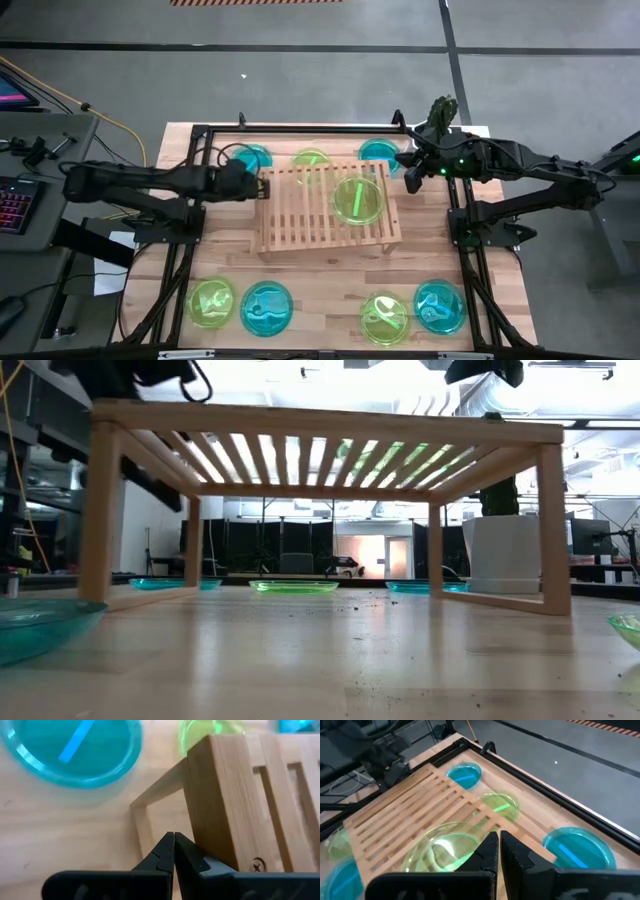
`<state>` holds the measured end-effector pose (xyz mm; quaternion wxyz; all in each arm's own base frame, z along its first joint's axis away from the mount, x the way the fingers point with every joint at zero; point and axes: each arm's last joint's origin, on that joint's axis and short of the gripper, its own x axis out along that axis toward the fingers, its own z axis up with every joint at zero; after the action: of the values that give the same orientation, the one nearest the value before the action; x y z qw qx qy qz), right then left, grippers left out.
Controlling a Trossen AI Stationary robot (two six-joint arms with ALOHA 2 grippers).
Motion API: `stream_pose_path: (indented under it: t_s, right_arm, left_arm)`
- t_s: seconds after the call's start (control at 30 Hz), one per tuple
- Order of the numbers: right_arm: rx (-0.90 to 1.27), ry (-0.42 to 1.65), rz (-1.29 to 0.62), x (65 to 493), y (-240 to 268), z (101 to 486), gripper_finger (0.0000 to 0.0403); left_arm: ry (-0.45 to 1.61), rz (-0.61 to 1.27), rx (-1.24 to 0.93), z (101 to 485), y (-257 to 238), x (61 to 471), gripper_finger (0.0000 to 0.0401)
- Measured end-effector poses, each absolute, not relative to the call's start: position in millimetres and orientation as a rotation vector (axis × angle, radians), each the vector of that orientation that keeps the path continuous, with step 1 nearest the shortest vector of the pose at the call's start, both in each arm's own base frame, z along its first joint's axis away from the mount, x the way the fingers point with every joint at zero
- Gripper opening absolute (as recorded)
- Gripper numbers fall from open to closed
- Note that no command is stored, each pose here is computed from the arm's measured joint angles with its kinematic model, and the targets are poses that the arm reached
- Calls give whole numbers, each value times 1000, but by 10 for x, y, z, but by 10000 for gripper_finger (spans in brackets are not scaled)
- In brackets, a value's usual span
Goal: Place and stack plates onto a shelf
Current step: Adjust the shelf, then put the blue plate on the shelf
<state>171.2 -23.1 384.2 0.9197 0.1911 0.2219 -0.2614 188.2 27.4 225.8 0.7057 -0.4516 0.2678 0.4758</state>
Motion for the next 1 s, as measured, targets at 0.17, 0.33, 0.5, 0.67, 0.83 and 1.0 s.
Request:
stream_pose_path:
  t_s: [0.17,0.33,0.5,0.67,0.83,1.0]
  right_arm:
    - [391,466,-528,1708,-228,3836,0]
    - [378,470,-522,1708,-228,3836,0]
    - [378,469,-523,1709,-228,3837,0]
    - [378,469,-522,1709,-228,3837,0]
    - [381,468,-523,1709,-228,3837,0]
    - [377,466,-533,1709,-230,3838,0]
  left_arm:
    - [540,1030,-991,2226,475,2040,0]
    - [604,1029,-972,2203,606,2003,0]
    - [557,1106,-887,2508,746,1781,0]
    - [587,1240,-793,2602,883,1531,0]
    - [564,1375,-900,2378,1018,1391,9]
    - [543,1439,-1063,1980,1040,1280,36]
